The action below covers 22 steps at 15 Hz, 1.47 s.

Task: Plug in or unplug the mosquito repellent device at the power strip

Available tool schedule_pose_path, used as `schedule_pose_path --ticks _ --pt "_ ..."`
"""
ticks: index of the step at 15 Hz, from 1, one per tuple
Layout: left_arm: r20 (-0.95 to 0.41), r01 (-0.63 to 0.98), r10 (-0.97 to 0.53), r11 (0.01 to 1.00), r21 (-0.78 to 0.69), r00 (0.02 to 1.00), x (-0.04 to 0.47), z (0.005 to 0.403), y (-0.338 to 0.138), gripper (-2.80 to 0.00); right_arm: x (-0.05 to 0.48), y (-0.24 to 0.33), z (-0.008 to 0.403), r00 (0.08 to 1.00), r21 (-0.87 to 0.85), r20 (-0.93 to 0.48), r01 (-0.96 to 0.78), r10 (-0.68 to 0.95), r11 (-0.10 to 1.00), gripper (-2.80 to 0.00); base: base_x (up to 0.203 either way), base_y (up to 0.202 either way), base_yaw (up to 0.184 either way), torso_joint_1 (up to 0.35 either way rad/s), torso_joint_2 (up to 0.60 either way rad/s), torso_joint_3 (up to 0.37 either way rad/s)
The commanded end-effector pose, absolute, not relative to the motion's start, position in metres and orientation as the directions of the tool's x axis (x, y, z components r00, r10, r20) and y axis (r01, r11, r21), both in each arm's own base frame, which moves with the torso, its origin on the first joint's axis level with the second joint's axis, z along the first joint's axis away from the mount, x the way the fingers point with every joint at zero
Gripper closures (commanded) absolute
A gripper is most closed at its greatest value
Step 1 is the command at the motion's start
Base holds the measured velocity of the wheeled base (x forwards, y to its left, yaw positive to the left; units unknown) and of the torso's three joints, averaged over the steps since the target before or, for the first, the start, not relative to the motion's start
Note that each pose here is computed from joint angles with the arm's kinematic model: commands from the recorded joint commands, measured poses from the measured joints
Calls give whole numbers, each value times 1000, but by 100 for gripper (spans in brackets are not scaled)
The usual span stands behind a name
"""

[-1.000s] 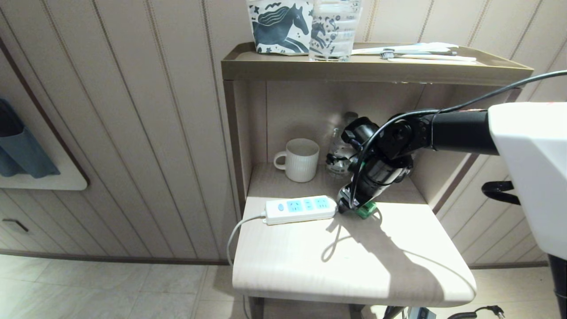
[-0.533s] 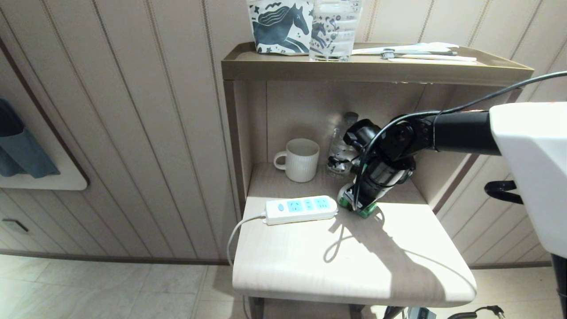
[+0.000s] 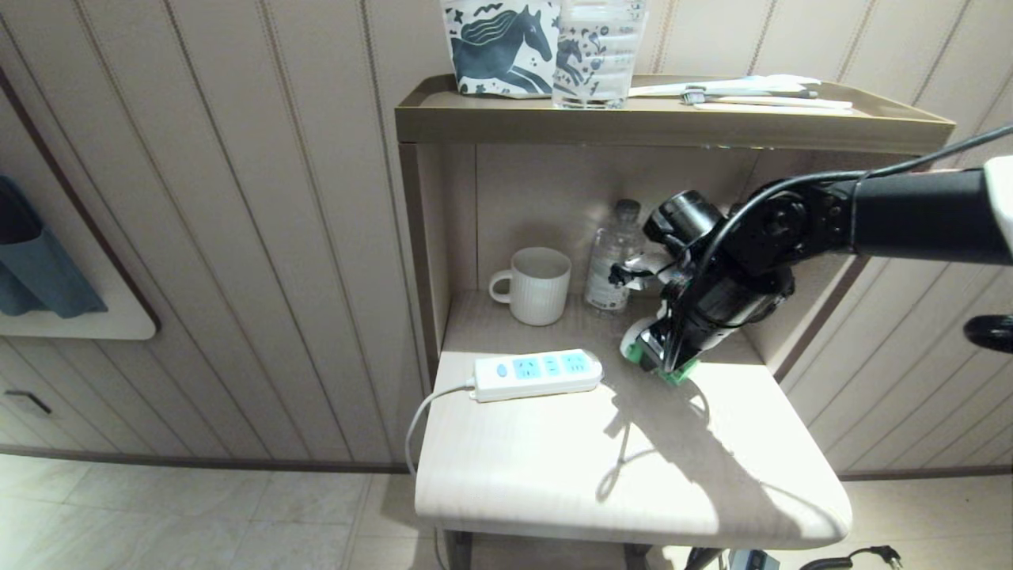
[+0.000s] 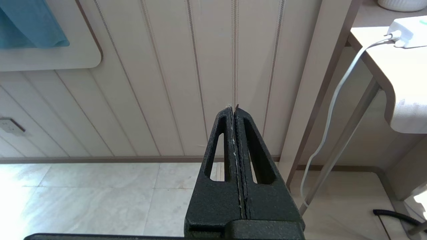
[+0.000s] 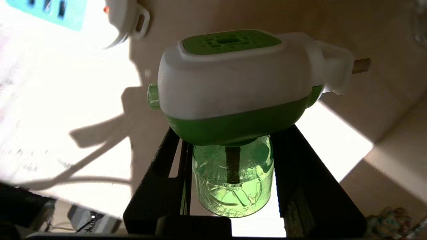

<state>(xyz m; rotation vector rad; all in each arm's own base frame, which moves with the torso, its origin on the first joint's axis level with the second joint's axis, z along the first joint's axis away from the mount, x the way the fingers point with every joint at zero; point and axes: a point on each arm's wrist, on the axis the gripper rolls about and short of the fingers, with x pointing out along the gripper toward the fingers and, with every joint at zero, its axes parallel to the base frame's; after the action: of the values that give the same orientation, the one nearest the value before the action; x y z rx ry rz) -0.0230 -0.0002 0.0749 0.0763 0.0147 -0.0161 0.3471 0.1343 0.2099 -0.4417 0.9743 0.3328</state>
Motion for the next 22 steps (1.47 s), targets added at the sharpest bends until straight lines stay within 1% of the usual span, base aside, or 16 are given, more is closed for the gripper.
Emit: schedule_pose_path --ticks 1,3,5,6,8,9,11,12,14,17,19,22 --pt "-15 16 -15 997 76 1000 -23 75 0 0 304 118 243 608 -206 -787 -422 107 883 0 0 0 0 0 0 0" --pt "-15 16 -15 997 76 1000 -23 75 0 0 276 107 246 654 -194 -747 -391 123 900 0 0 0 0 0 0 0" --pt "-15 16 -15 997 76 1000 -23 75 0 0 249 97 237 706 -172 -694 -354 142 919 0 0 0 0 0 0 0" --pt "-15 16 -15 997 76 1000 -23 75 0 0 238 93 230 748 -161 -645 -332 156 929 0 0 0 0 0 0 0" --pt "-15 16 -15 997 76 1000 -23 75 0 0 221 87 220 848 -154 -506 -270 159 950 0 0 0 0 0 0 0" --pt "-15 16 -15 997 76 1000 -23 75 0 0 216 84 217 900 -155 -415 -216 135 964 0 0 0 0 0 0 0" --pt "-15 16 -15 997 76 1000 -23 75 0 0 207 83 209 965 -146 -259 -93 53 985 0 0 0 0 0 0 0" --pt "-15 16 -15 997 76 1000 -23 75 0 0 202 86 204 980 -134 -196 -35 8 990 0 0 0 0 0 0 0" --pt "-15 16 -15 997 76 1000 -23 75 0 0 187 96 193 994 -106 -107 26 -37 994 0 0 0 0 0 0 0" --pt "-15 16 -15 997 76 1000 -23 75 0 0 186 99 180 990 -49 -12 140 -141 989 0 0 0 0 0 0 0" --pt "-15 16 -15 997 76 1000 -23 75 0 0 185 98 169 981 -39 12 193 -193 980 0 0 0 0 0 0 0" --pt "-15 16 -15 997 76 1000 -23 75 0 0 186 101 158 978 -43 35 206 -205 978 0 0 0 0 0 0 0"
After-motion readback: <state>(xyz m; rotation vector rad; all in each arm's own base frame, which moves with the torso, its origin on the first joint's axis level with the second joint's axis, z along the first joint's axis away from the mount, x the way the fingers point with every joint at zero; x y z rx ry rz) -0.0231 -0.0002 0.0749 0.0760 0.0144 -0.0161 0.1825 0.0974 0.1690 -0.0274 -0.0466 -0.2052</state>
